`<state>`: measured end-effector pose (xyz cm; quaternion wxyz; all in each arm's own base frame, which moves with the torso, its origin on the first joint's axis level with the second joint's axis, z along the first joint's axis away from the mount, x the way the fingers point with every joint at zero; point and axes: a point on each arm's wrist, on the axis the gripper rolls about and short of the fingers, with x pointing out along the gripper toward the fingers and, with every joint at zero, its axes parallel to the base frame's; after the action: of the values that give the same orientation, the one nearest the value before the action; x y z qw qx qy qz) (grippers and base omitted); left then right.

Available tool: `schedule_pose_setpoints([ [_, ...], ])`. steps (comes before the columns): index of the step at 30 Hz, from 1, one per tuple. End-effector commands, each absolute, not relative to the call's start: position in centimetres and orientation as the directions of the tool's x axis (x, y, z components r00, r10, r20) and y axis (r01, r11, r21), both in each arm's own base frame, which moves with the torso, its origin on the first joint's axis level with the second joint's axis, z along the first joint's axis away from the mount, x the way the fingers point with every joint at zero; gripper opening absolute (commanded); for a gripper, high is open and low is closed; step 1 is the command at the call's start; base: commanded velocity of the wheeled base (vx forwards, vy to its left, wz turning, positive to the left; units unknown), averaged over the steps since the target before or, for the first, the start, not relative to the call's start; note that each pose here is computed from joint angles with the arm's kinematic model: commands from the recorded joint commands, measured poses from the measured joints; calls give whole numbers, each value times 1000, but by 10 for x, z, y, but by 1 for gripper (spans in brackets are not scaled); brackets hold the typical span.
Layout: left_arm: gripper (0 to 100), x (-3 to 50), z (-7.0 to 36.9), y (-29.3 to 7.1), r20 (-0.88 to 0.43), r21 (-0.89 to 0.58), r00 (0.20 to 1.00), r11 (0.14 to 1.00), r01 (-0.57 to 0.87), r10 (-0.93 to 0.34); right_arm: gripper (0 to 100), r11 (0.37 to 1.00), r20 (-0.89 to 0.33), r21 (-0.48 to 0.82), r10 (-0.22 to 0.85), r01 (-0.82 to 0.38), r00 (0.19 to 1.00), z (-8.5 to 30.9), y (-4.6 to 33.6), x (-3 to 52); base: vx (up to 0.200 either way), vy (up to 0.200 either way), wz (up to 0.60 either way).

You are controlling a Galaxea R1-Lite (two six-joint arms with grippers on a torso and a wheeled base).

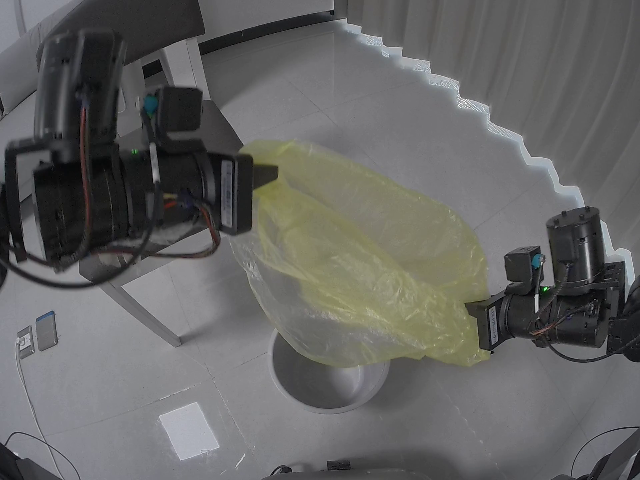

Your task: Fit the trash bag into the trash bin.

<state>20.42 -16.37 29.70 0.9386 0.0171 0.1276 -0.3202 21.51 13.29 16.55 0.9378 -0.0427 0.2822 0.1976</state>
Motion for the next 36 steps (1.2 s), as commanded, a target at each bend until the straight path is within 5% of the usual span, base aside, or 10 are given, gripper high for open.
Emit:
schedule_pose_setpoints([
  [1, 0, 215, 226, -159, -317, -182, 768, 830, 526, -556, 0, 927, -706, -13, 257, -375, 660, 120, 142, 240, 0, 0, 0],
  [21, 0, 240, 163, -176, -408, -251, 743, 848, 467, -531, 0, 922, -803, -35, 204, -386, 559, 40, 164, 289, 0, 0, 0],
  [36, 0, 246, 128, -183, -471, -253, 719, 860, 444, -510, 0, 915, -833, -36, 195, -402, 518, 19, 163, 297, 0, 0, 0],
])
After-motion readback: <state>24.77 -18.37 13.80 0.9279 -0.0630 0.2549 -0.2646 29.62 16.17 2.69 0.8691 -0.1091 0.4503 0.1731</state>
